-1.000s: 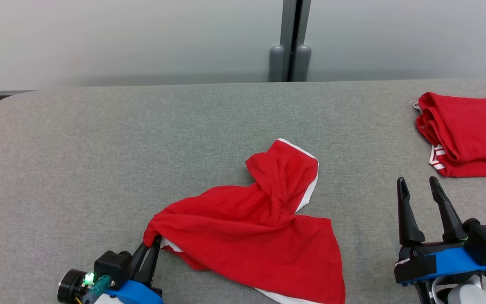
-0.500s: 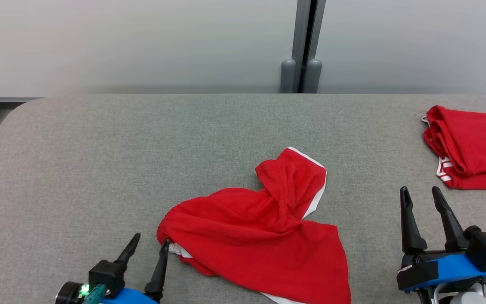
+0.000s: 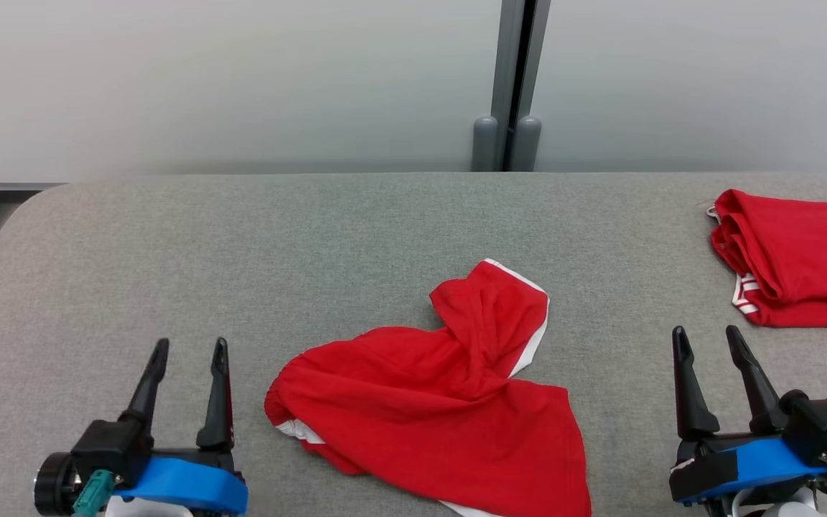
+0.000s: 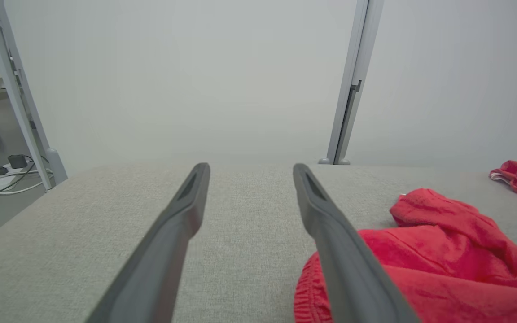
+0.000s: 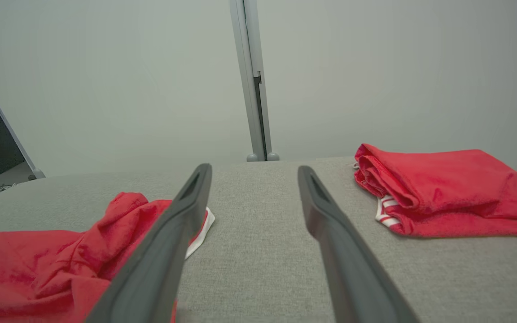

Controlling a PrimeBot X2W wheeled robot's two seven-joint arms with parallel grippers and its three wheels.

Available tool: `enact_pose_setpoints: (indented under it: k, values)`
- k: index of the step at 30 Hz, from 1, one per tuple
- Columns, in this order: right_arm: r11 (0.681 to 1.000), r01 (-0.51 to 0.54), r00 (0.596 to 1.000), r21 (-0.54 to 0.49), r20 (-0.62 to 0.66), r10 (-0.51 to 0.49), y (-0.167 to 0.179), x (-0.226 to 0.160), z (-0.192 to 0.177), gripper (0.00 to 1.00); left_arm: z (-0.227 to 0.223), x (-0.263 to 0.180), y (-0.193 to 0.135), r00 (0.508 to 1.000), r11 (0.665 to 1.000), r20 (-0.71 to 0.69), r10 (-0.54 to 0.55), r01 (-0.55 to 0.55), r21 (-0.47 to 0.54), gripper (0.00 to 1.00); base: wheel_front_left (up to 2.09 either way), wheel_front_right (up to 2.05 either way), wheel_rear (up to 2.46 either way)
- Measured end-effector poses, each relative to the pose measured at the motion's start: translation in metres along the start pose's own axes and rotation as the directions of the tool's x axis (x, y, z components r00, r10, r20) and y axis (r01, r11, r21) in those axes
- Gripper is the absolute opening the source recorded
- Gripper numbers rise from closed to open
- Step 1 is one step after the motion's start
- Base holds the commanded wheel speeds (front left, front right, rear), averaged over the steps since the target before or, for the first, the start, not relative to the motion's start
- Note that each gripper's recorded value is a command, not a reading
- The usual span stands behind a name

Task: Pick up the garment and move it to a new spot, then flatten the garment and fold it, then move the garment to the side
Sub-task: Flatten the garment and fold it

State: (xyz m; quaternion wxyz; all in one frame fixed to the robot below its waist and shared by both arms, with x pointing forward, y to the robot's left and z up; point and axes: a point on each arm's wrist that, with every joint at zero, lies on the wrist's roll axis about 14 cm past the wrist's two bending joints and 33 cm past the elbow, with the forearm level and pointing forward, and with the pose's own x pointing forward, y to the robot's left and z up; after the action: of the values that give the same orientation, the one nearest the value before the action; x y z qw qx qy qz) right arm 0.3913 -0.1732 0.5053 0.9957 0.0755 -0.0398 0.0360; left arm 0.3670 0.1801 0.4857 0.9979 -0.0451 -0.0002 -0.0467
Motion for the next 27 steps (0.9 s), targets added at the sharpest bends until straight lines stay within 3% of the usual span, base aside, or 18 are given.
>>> enact_pose_setpoints:
  k: [14,20,27]
  values:
    - [1.000,0.026,0.997,-0.007,-0.076,-0.026,-0.009,-0.010,-0.023,1.00,0.014,0.013,0.006,0.998,0.999,0.052,0.033,-0.034,0.017,1.00,0.00,0.00,0.00]
    - [0.997,-0.073,0.989,-0.035,-0.129,0.068,0.016,-0.002,-0.036,1.00,0.011,0.011,0.006,0.998,0.999,0.047,0.037,-0.038,0.014,1.00,0.00,0.00,0.00]
    - [0.979,-0.199,0.950,-0.047,-0.255,0.181,0.048,0.006,-0.062,1.00,0.009,0.009,0.010,0.998,0.999,0.041,0.050,-0.051,0.012,1.00,0.00,0.00,0.00]
